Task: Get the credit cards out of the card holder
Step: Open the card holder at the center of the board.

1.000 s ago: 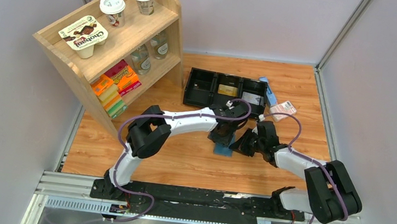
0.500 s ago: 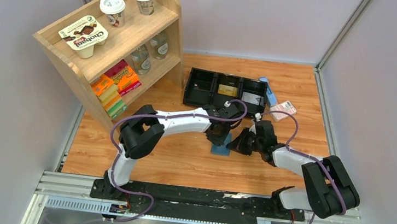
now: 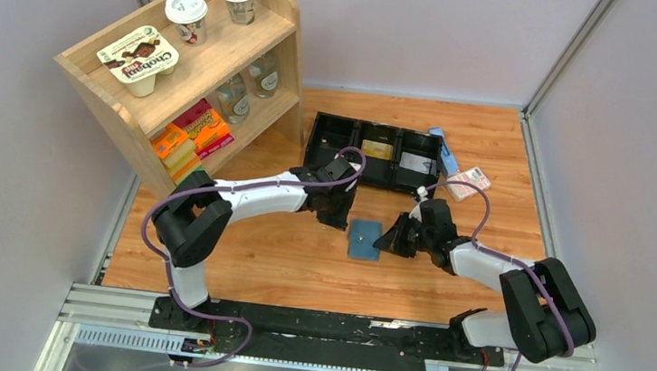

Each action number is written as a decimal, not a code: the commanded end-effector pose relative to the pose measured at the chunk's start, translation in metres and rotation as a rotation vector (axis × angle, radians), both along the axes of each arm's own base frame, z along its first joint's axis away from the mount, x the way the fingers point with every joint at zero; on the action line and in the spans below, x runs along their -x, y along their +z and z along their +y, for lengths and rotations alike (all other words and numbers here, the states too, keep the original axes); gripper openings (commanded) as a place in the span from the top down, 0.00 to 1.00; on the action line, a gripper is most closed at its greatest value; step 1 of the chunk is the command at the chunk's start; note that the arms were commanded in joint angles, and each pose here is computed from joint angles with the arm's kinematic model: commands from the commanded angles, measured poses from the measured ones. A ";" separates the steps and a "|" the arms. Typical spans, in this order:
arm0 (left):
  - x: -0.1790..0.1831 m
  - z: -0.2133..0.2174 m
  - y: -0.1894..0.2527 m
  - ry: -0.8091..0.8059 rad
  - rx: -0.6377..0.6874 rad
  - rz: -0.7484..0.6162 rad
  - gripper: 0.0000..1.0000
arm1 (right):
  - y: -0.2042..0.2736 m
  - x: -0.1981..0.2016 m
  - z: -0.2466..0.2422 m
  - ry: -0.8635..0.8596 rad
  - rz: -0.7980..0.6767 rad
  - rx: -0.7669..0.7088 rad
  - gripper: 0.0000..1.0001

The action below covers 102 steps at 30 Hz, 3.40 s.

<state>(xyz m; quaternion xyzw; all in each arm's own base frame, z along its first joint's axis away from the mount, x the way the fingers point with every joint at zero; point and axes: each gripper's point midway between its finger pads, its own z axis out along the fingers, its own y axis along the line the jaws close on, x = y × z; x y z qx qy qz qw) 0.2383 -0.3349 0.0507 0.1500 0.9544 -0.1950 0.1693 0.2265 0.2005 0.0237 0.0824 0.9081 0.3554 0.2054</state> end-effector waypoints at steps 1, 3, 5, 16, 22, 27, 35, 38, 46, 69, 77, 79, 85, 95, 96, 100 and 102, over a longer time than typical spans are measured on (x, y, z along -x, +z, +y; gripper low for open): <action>-0.009 -0.022 0.037 -0.025 0.109 -0.080 0.82 | -0.025 0.021 -0.021 0.020 0.073 0.137 1.00; -0.007 -0.029 0.044 -0.051 0.100 -0.117 0.64 | -0.025 0.019 -0.022 0.015 0.070 0.141 1.00; -0.004 -0.037 0.052 -0.081 0.065 -0.160 0.53 | -0.027 0.018 -0.024 0.005 0.070 0.149 1.00; 0.004 -0.058 0.022 -0.177 -0.137 -0.199 0.54 | -0.031 0.018 -0.021 0.007 0.083 0.137 1.00; 0.005 -0.055 0.004 -0.190 -0.186 -0.175 0.58 | -0.031 0.016 -0.018 0.009 0.072 0.123 1.00; 0.010 -0.052 -0.018 -0.225 -0.226 -0.137 0.57 | -0.032 0.017 -0.018 0.009 0.078 0.120 1.00; 0.025 -0.038 -0.046 -0.241 -0.309 -0.057 0.63 | -0.033 0.017 -0.017 0.010 0.080 0.113 1.00; 0.023 -0.039 -0.040 -0.235 -0.297 -0.073 0.75 | -0.034 0.019 -0.018 0.011 0.085 0.116 1.00; 0.012 -0.043 -0.011 -0.193 -0.208 -0.136 1.00 | -0.035 0.019 -0.019 0.018 0.081 0.123 1.00; 0.013 0.020 -0.005 0.305 0.228 -0.112 1.00 | 0.025 -0.014 -0.022 0.033 -0.067 0.327 0.03; 0.018 0.028 -0.006 0.332 0.251 -0.118 1.00 | 0.035 -0.008 0.001 0.128 -0.140 0.505 0.00; 0.019 0.030 -0.006 0.334 0.251 -0.118 1.00 | 0.034 -0.008 0.008 0.138 -0.145 0.537 0.00; 0.021 0.035 -0.005 0.343 0.248 -0.124 1.00 | 0.030 -0.009 0.036 0.201 -0.183 0.639 0.00; 0.024 0.044 -0.004 0.354 0.224 -0.128 1.00 | 0.019 -0.006 0.052 0.241 -0.185 0.769 0.00; 0.023 0.047 -0.004 0.360 0.214 -0.133 1.00 | 0.018 -0.007 0.048 0.230 -0.184 0.788 0.00; 0.024 0.058 -0.007 0.397 0.176 -0.135 1.00 | 0.025 -0.011 0.041 0.219 -0.215 0.816 0.01; 0.025 0.064 -0.010 0.411 0.146 -0.135 1.00 | 0.031 -0.010 0.040 0.221 -0.227 0.802 0.05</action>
